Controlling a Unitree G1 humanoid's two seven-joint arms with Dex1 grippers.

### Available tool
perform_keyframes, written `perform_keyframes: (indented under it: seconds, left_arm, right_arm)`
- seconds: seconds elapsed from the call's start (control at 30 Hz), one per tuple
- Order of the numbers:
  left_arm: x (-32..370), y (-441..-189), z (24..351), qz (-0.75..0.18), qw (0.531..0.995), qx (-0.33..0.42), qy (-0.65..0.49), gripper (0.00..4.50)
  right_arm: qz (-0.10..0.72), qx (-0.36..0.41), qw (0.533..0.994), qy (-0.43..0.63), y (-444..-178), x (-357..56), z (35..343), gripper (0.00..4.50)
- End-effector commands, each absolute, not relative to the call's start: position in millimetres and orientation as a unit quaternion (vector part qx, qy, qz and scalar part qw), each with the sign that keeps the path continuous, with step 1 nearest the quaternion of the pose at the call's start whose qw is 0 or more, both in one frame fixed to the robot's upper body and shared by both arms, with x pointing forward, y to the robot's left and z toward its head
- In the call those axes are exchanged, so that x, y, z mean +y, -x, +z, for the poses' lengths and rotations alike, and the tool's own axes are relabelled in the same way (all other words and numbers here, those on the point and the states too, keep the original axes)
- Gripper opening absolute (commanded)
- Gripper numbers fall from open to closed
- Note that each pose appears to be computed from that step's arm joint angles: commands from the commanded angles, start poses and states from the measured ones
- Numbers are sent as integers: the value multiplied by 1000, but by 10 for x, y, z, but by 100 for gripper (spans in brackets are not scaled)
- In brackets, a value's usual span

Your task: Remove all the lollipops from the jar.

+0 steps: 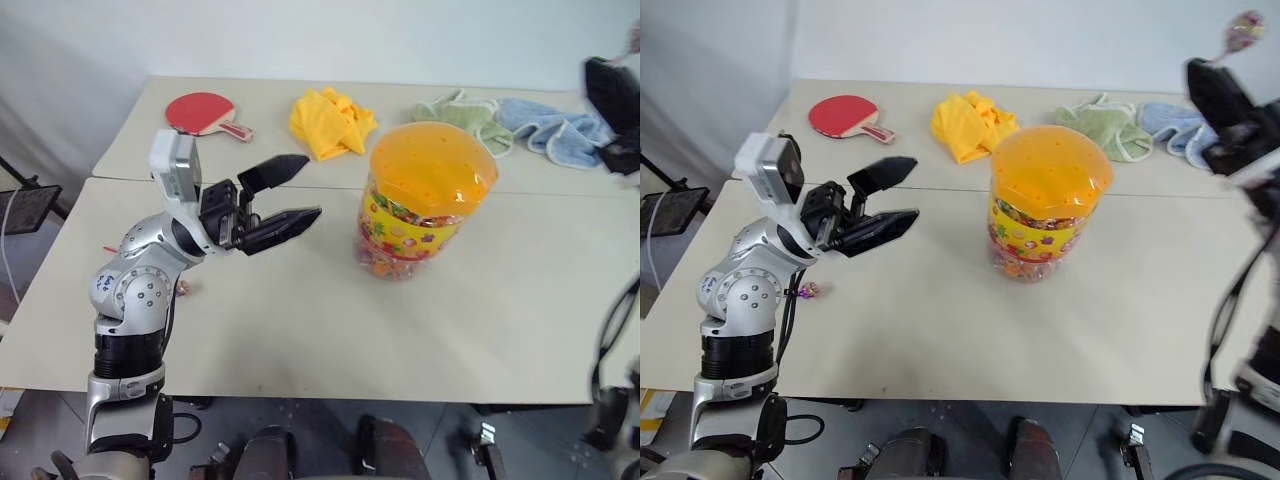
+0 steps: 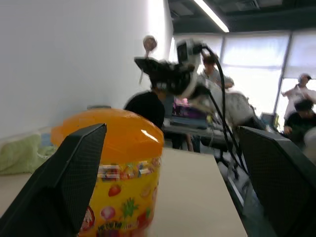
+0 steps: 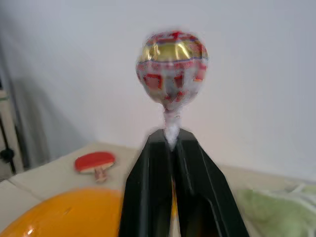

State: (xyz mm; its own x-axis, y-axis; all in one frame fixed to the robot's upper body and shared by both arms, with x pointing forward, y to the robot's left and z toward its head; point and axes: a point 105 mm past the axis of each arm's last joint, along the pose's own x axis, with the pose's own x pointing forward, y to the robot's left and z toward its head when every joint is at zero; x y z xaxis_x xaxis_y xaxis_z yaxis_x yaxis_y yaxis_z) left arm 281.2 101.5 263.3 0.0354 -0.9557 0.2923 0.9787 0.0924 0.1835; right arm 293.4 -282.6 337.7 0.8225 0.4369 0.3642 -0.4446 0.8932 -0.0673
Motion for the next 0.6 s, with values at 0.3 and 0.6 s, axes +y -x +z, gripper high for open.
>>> perform_keyframes:
  seconds: [0.3,0.6]
  left_arm:
    - [971,-2721,2105,-713,689,-87,-95,450]
    - [1058,-2711,2014,-694,709,-65,-101,450]
  right_arm:
    - [56,244,952,177,-2358,-3672,1596,3]
    - [67,279,945,157,-2320,-3651,1177,3]
